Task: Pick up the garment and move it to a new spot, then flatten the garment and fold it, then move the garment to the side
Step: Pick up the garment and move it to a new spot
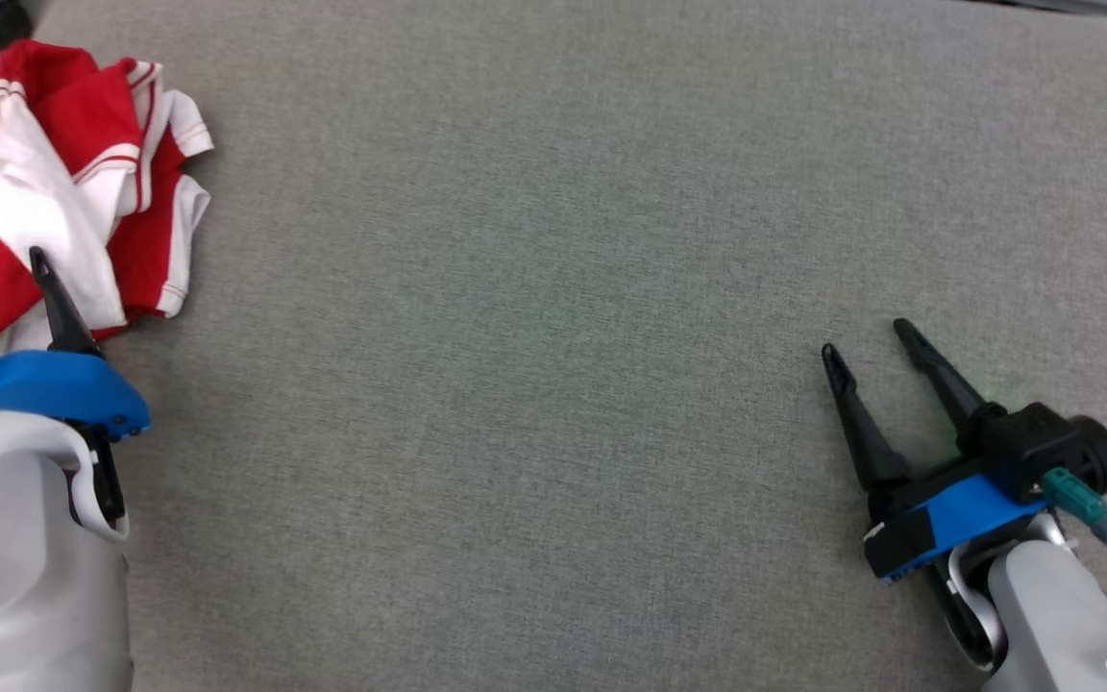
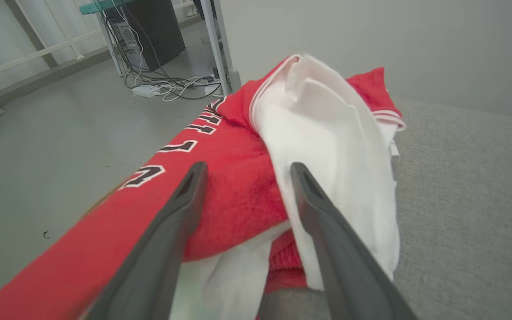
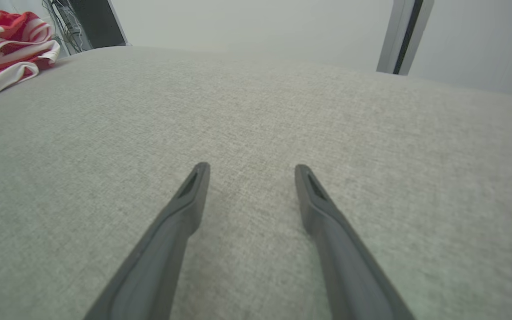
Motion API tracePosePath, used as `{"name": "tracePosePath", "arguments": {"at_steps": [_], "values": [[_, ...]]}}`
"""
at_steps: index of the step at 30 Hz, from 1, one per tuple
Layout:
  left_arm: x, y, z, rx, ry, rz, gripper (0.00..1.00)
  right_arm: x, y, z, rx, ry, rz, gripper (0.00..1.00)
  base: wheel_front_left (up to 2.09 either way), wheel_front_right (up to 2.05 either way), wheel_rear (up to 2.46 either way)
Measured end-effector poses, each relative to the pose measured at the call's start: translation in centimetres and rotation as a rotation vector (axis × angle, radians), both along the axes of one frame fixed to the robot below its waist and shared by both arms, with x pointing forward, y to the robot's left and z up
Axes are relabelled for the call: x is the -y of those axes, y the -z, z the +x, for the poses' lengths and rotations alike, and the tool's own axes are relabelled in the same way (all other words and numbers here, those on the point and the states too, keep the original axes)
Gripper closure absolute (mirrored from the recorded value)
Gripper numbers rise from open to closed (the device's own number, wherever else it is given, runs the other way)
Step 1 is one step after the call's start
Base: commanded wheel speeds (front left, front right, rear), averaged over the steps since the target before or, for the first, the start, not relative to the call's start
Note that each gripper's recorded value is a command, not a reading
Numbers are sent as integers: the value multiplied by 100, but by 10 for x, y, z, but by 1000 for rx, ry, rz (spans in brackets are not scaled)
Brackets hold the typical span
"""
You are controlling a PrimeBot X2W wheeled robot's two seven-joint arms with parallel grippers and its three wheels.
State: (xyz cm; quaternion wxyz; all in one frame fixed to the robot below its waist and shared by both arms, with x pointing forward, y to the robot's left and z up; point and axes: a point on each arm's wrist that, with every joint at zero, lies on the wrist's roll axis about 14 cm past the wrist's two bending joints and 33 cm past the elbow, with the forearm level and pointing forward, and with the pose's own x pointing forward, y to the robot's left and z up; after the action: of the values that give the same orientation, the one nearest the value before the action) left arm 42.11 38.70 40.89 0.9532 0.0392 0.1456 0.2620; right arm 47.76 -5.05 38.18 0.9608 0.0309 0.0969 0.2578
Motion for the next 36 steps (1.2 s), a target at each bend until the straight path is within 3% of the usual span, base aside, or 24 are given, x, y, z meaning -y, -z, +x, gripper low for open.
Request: {"name": "tracePosePath", "arguments": {"at_steps": [4, 9, 10, 11, 12, 19, 30, 36], "values": [[-7, 11, 9, -60, -17, 18, 0, 8, 2, 6, 5, 20, -1, 0, 0, 0, 0], [-8, 35, 6, -153, -60, -44, 0, 13, 1, 8, 7, 37, -1, 0, 0, 0, 0], [-9, 36, 7, -154, -64, -52, 13, 14, 1, 8, 7, 40, -1, 0, 0, 0, 0], [-9, 36, 8, -153, -67, -59, 83, 15, 0, 9, 8, 44, 0, 0, 0, 0, 0], [-9, 37, 9, -154, -65, -64, 100, 16, 0, 8, 8, 47, 1, 0, 0, 0, 0], [-2, 16, 30, -60, -26, -94, 100, 18, -10, 8, 21, 71, 15, 0, 0, 0, 0], [24, -95, 81, 239, 171, -3, 100, 12, -49, -2, 74, 104, 72, 0, 0, 0, 0], [86, -147, 107, 382, 360, 20, 100, 29, -67, -20, 92, 171, 88, 0, 0, 0, 0]]}}
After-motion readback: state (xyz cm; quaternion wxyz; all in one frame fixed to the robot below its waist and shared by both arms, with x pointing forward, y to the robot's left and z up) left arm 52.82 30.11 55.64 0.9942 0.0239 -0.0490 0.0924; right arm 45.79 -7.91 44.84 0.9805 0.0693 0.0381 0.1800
